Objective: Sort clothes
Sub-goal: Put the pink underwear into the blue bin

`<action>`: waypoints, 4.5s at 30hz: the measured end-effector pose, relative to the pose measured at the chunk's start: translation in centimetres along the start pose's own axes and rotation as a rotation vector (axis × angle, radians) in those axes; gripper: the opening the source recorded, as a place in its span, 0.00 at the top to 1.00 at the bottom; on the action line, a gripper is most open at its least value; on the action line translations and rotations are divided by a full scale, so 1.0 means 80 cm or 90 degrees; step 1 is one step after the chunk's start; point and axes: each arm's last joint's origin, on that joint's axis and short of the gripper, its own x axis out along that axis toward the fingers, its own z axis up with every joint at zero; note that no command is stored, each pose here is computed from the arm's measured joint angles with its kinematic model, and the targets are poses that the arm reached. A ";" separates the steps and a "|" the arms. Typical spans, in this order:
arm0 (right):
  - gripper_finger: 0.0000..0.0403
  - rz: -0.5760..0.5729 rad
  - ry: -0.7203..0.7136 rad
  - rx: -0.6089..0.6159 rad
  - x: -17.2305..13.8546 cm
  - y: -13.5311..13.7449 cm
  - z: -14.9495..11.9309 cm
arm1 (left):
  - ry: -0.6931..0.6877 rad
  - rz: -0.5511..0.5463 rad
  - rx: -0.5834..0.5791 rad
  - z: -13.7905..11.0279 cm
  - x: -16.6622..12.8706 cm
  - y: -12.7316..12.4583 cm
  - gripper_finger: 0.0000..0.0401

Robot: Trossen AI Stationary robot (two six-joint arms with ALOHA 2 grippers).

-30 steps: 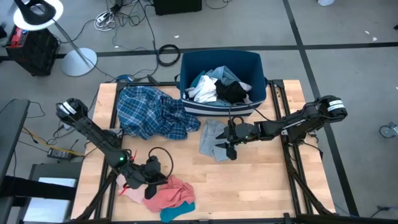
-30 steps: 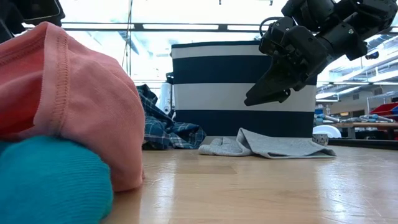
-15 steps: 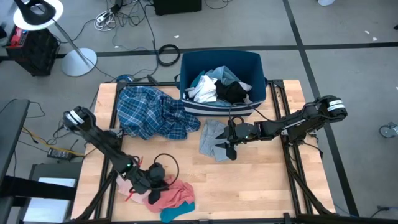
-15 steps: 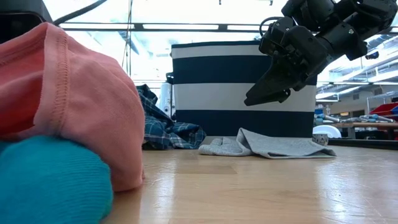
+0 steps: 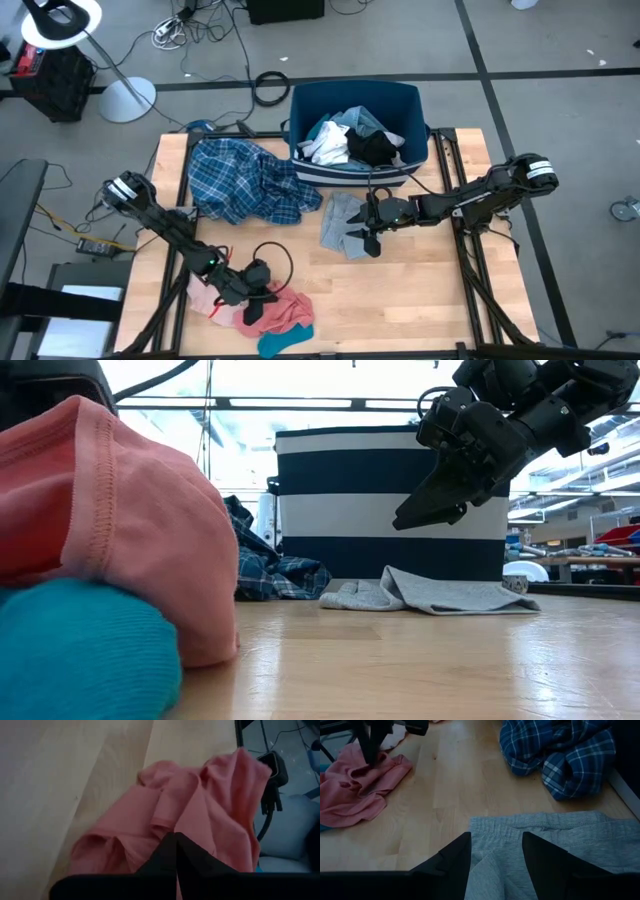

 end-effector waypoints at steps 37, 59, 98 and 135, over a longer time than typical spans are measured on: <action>0.56 -0.012 -0.006 -0.006 0.000 -0.005 0.002 | -0.283 0.125 0.283 0.218 -0.200 -0.023 1.00; 0.56 -0.011 -0.027 -0.027 0.000 -0.004 0.006 | -0.438 0.267 0.412 0.453 -0.330 -0.033 1.00; 0.56 -0.010 -0.026 -0.038 0.000 -0.004 0.006 | -0.253 0.254 0.345 0.558 -0.159 0.171 1.00; 0.56 -0.006 -0.018 -0.038 0.003 -0.003 0.003 | -0.355 0.154 0.268 0.495 -0.077 0.264 0.87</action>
